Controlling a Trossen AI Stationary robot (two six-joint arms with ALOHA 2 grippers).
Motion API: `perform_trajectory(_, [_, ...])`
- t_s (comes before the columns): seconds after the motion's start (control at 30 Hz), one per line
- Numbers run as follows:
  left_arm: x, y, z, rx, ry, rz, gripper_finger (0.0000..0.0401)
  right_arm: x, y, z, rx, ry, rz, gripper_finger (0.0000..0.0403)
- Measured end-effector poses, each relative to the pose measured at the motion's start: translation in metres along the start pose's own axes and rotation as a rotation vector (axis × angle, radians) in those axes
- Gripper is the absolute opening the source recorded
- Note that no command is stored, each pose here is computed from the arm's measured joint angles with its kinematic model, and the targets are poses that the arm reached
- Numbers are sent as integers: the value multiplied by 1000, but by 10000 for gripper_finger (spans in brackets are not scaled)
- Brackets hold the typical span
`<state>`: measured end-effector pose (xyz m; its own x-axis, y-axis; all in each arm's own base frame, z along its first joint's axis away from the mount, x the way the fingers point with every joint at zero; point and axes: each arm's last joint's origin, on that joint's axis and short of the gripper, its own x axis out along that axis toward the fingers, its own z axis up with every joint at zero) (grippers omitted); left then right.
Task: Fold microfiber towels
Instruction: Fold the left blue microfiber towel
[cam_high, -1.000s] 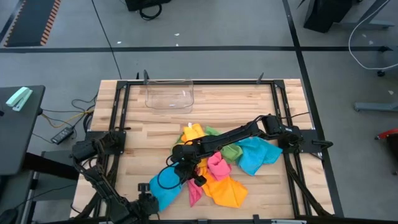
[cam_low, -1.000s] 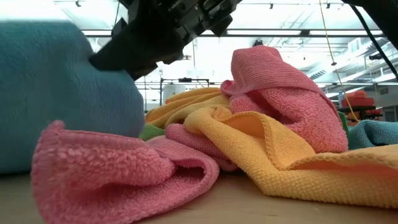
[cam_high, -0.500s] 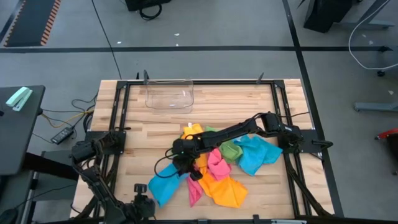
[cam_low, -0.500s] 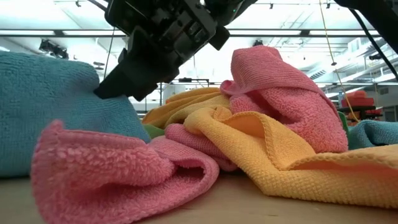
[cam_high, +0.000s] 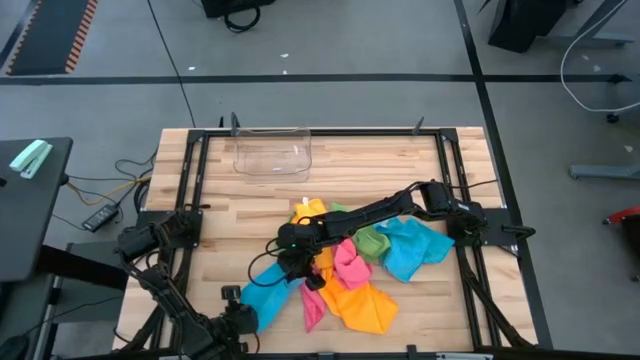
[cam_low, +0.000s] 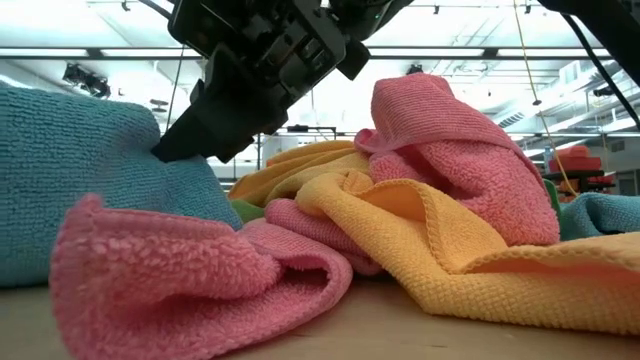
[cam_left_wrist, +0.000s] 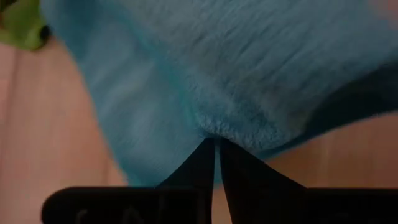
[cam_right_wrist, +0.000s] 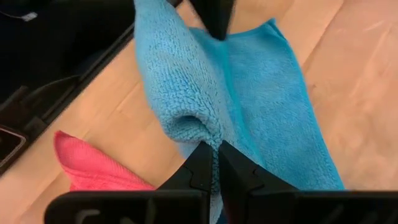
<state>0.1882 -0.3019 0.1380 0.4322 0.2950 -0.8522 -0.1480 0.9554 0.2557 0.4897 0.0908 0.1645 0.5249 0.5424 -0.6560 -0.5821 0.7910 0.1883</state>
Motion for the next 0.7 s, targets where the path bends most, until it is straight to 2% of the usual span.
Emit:
perform_trajectory(0.27, [-1, -6, -1, -4, -61, -41, 37, 1, 1, 0, -2, 7, -32, 26])
perform_trajectory(0.53, [-8, -17, -5, 38, -181, -83, 23, 1, -2, 0, 12, 26, -124, 26])
perform_trajectory(0.6, [-9, -17, -5, 72, -159, -93, 23, 1, -2, 0, 7, 21, -134, 26])
perform_trajectory(0.7, [-21, -10, -2, 138, -48, -84, 23, 2, -1, 4, -15, -9, -140, 26])
